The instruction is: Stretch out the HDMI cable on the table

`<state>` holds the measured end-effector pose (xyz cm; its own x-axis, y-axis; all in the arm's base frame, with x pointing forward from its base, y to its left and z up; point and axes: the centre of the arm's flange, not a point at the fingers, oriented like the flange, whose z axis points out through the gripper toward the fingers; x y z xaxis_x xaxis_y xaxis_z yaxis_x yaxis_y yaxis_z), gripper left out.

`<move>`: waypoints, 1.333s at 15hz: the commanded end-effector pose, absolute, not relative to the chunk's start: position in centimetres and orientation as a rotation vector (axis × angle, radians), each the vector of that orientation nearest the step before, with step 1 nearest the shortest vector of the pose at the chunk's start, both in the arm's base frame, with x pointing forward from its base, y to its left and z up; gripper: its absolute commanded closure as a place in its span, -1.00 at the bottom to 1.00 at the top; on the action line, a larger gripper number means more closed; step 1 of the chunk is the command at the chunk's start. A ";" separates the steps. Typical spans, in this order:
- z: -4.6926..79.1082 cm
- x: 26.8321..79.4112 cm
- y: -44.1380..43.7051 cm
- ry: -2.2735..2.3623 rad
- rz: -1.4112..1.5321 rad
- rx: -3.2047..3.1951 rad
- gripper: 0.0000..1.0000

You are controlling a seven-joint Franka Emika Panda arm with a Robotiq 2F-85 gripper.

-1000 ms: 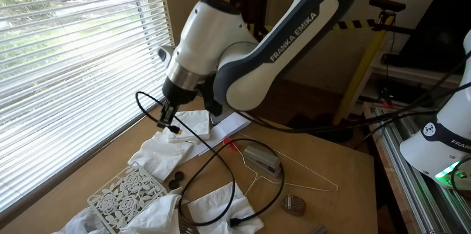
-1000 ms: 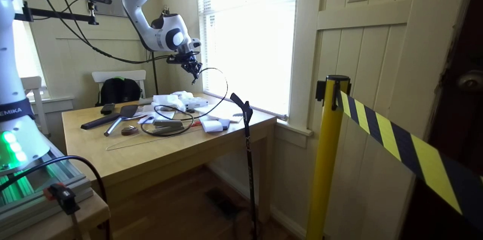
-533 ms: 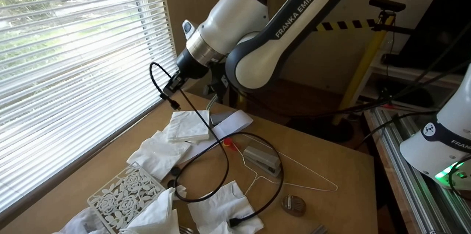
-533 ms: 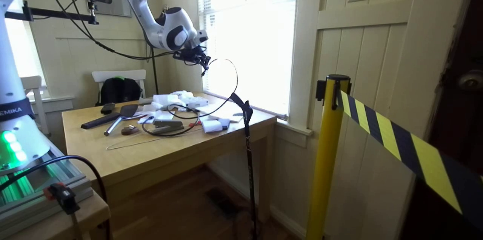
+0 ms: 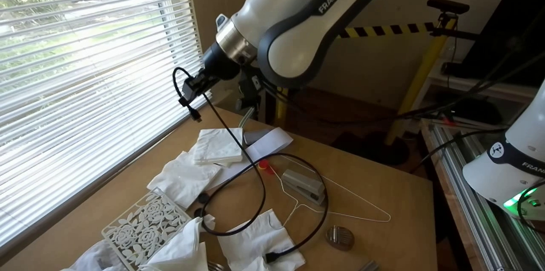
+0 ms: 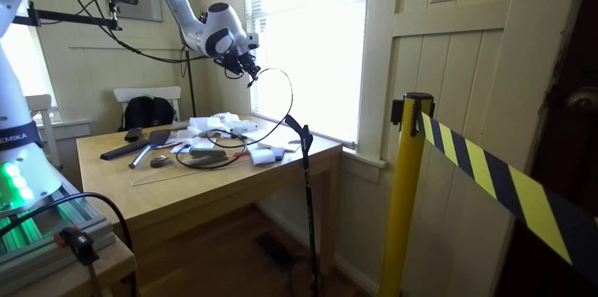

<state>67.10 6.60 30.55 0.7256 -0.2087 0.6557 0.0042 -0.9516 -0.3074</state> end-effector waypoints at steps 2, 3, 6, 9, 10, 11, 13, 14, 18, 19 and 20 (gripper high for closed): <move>31.6 66.4 -0.4 0.446 -1.026 -2.485 0.96; 31.5 66.3 -1.8 0.512 -1.019 -2.460 0.96; 30.3 65.5 -5.9 0.694 -0.981 -2.375 0.96; 29.2 64.7 -8.0 0.844 -0.937 -2.272 0.96; 29.0 64.6 -8.4 0.891 -0.930 -2.234 0.96; 29.0 64.4 -8.6 0.928 -0.923 -2.190 0.96; 28.8 64.1 -8.9 1.009 -0.925 -2.103 0.96; 28.8 63.9 -9.0 1.052 -0.940 -2.060 0.96; 28.9 63.3 -9.2 1.120 -1.047 -1.914 0.96; 28.9 63.5 -8.7 1.097 -1.053 -1.915 0.96; 28.8 63.7 -8.2 1.085 -1.054 -1.906 0.96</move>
